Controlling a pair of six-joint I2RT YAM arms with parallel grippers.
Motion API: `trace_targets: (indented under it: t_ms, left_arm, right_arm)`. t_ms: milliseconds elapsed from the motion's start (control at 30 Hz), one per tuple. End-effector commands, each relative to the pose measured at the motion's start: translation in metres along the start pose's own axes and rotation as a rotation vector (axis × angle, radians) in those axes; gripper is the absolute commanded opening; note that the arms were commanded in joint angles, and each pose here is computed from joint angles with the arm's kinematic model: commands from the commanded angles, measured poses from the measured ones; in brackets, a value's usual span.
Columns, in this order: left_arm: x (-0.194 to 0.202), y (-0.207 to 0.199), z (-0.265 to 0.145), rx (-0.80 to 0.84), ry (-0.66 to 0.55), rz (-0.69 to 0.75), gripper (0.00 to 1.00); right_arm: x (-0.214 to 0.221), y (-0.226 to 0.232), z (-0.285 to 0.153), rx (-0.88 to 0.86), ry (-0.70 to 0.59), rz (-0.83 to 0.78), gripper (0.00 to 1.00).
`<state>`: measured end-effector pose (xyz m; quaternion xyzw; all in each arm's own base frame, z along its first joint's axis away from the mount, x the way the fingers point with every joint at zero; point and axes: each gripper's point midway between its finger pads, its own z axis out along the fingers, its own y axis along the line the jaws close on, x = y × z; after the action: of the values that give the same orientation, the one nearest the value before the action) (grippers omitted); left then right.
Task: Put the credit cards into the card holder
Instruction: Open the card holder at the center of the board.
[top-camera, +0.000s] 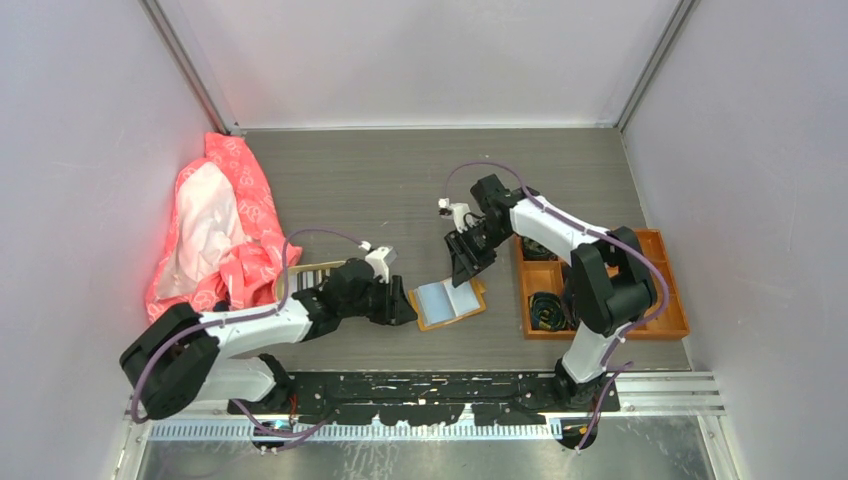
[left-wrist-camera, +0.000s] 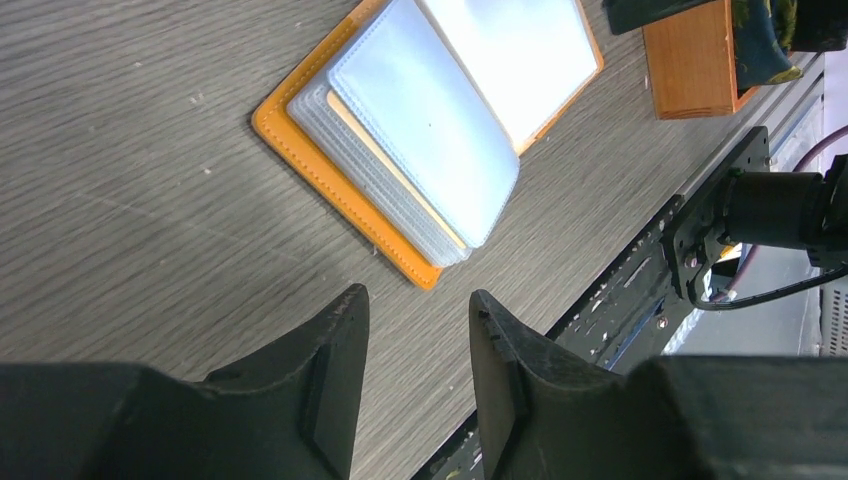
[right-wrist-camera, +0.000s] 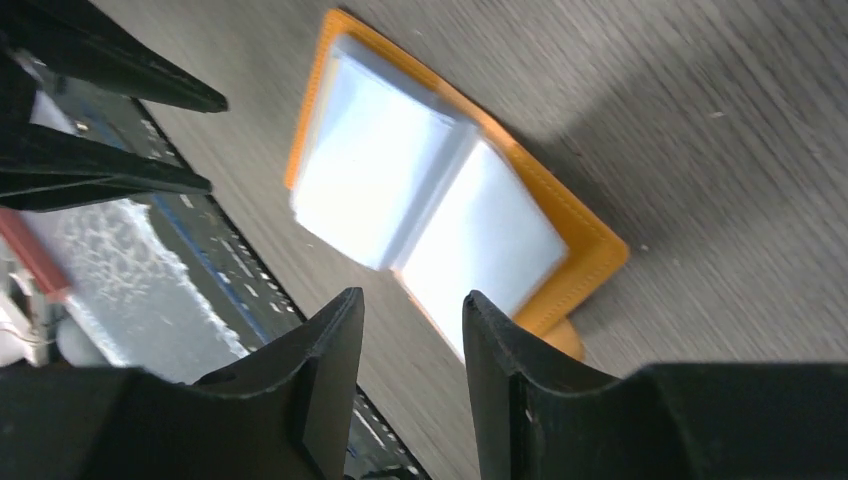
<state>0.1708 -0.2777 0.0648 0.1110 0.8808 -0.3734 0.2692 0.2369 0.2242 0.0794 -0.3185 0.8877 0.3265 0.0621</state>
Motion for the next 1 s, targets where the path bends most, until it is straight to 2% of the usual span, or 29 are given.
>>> trace_targets:
  t_ms: [0,133,300,533,700,800,967]
  left_arm:
    - [-0.027,-0.033,0.013,0.115,-0.043,0.036,0.42]
    - [-0.029,-0.037,0.021,0.135,-0.033,0.028,0.42]
    - [-0.030,-0.037,0.028,0.133,-0.026,0.023,0.42]
    - [-0.030,-0.038,0.037,0.139,-0.011,0.019,0.42]
    - [-0.031,-0.041,0.038,0.154,-0.015,0.018,0.41]
    - [-0.034,-0.044,0.038,0.166,-0.022,0.018,0.41]
    - [-0.037,-0.046,0.040,0.166,-0.025,0.012,0.41]
  right_arm:
    - [0.017,-0.022,0.008,0.118,0.123,-0.041,0.47]
    - [0.026,-0.035,0.019,0.183,0.200,-0.036,0.47]
    - [0.030,-0.045,0.021,0.231,0.225,-0.027,0.48]
    - [0.031,-0.026,0.028,0.107,0.232,0.008,0.46]
    - [0.019,-0.004,0.021,0.017,0.163,-0.017,0.45]
    - [0.015,-0.004,0.019,0.019,0.132,-0.016,0.46]
    - [0.020,-0.014,0.022,0.036,0.154,0.014,0.46]
